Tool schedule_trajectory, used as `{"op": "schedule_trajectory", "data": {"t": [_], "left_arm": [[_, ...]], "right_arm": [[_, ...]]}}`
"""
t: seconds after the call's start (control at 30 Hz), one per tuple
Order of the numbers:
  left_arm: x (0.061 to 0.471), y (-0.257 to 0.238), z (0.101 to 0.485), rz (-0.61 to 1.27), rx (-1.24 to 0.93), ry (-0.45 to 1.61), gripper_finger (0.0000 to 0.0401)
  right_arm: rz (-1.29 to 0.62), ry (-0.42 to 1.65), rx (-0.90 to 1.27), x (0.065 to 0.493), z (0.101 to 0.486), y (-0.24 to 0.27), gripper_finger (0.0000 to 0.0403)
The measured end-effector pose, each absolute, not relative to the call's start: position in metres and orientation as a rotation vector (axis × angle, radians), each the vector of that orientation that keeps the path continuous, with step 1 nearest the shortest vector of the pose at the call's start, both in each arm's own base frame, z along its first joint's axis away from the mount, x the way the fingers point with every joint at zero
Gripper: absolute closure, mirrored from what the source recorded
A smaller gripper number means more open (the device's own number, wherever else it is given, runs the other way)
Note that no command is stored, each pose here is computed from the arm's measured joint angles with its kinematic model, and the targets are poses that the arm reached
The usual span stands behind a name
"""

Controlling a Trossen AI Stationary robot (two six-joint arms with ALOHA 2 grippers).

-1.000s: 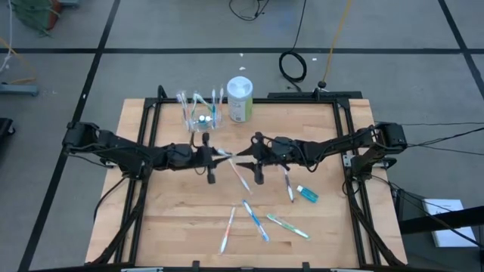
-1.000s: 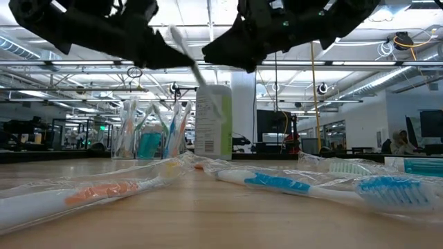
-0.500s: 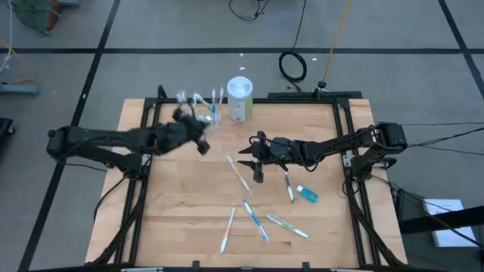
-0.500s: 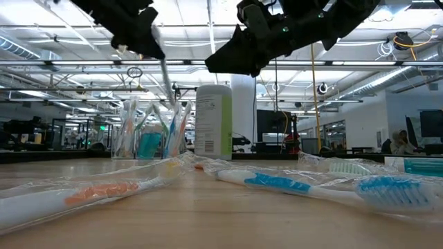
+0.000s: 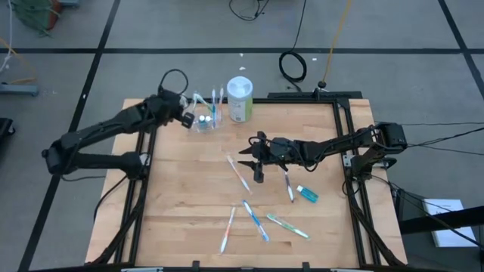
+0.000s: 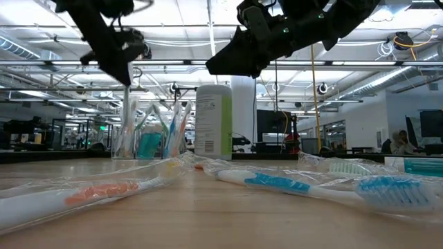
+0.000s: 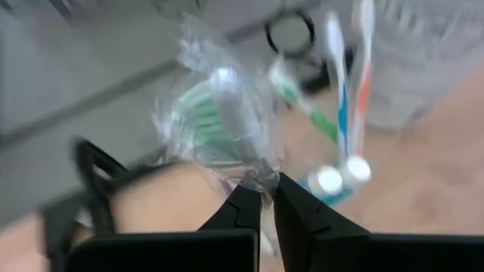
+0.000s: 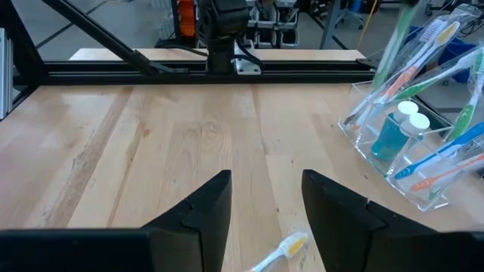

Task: Pick & Place toothbrushing station
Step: Put the top green toothbrush into the transparent organizer

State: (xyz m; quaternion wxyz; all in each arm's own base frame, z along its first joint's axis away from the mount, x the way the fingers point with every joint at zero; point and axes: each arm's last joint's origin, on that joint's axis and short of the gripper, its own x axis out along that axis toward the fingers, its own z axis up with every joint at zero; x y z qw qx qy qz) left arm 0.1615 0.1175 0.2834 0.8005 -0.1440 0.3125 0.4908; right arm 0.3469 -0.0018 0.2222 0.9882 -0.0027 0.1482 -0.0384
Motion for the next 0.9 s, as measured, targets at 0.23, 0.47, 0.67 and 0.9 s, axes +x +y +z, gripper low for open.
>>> {"op": "schedule_trajectory", "data": {"t": [0.23, 0.47, 0.67, 0.9], "left_arm": [[0.167, 0.142, 0.257, 1.055, -0.409, 0.791, 0.0364], [0.176, 0.159, 0.235, 1.081, -0.428, 0.891, 0.0354], [0.180, 0.165, 0.226, 1.086, -0.427, 0.914, 0.0353], [0.181, 0.165, 0.227, 1.056, -0.368, 0.935, 0.0352]], "right_arm": [[-0.077, 0.298, -0.005, 0.347, 0.222, -0.002, 0.0247], [-0.077, 0.298, -0.005, 0.347, 0.222, -0.002, 0.0251], [-0.077, 0.299, -0.005, 0.347, 0.222, -0.002, 0.0251], [-0.077, 0.299, -0.005, 0.347, 0.222, -0.002, 0.0250]]}}
